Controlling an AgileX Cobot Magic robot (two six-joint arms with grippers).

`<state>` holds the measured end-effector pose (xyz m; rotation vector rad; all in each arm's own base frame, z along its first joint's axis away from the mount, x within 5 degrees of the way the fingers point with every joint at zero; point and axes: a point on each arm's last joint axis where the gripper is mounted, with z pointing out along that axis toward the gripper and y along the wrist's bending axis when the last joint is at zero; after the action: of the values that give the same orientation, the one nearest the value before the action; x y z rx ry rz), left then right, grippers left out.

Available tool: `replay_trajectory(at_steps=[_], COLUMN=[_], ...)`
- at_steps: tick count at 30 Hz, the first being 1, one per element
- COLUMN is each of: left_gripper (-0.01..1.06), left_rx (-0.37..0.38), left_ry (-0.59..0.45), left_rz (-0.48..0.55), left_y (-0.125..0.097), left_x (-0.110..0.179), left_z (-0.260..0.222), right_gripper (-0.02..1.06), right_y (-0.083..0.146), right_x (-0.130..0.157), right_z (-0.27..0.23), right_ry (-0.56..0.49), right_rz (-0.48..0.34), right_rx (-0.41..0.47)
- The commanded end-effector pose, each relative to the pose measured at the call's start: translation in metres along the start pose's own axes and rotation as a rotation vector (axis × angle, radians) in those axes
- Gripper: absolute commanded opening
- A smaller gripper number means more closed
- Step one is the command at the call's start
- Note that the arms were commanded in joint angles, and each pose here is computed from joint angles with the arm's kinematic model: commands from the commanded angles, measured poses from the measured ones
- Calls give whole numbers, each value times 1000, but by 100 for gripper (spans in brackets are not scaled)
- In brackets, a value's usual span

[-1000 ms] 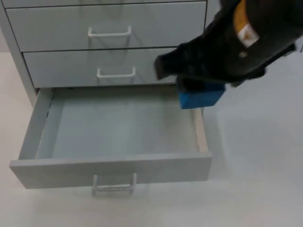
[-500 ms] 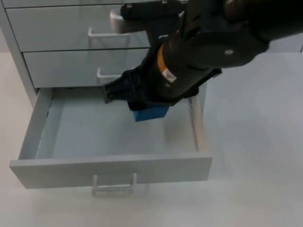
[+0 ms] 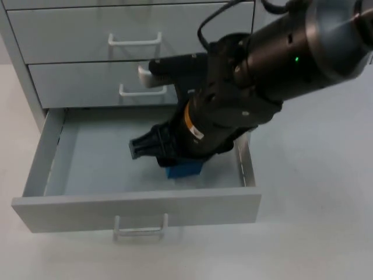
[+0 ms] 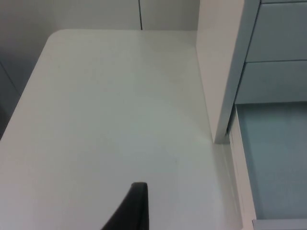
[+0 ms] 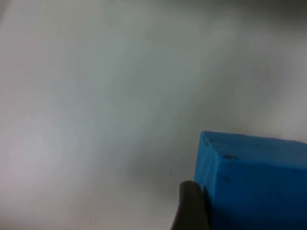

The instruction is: Open the drawer with the left hand, place the block into the drawer with the right hand, then close the drawer with the left hand.

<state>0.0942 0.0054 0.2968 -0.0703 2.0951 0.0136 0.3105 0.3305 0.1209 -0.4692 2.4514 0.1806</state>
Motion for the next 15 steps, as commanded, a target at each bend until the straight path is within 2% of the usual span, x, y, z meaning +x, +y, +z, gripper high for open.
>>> replay_trajectory(at_steps=[1, 3, 5, 6, 8, 10, 15], left_gripper=[105, 105, 105, 105, 105, 105, 105], left_rx=[4, 4, 4, 4, 4, 4, 4], left_ry=[-15, -15, -15, -15, -15, -15, -15], left_rz=[-19, -19, -19, -19, -19, -19, -19], left_y=[0, 0, 0, 0, 0, 0, 0], left_x=[0, 0, 0, 0, 0, 0, 0], left_z=[0, 0, 0, 0, 0, 0, 0], right_gripper=[1, 10, 28, 28, 55, 72, 80], right_y=[2, 2, 1, 1, 2, 2, 2], right_x=[-2, 2, 2, 2, 2, 2, -4], right_z=[3, 7, 8, 8, 8, 8, 0], right_ry=[-9, 1, 4, 4, 2, 0, -15], right_rz=[2, -1, -2, -2, -3, -3, 10], right_rx=[-11, -8, -4, -4, -8, -10, -18])
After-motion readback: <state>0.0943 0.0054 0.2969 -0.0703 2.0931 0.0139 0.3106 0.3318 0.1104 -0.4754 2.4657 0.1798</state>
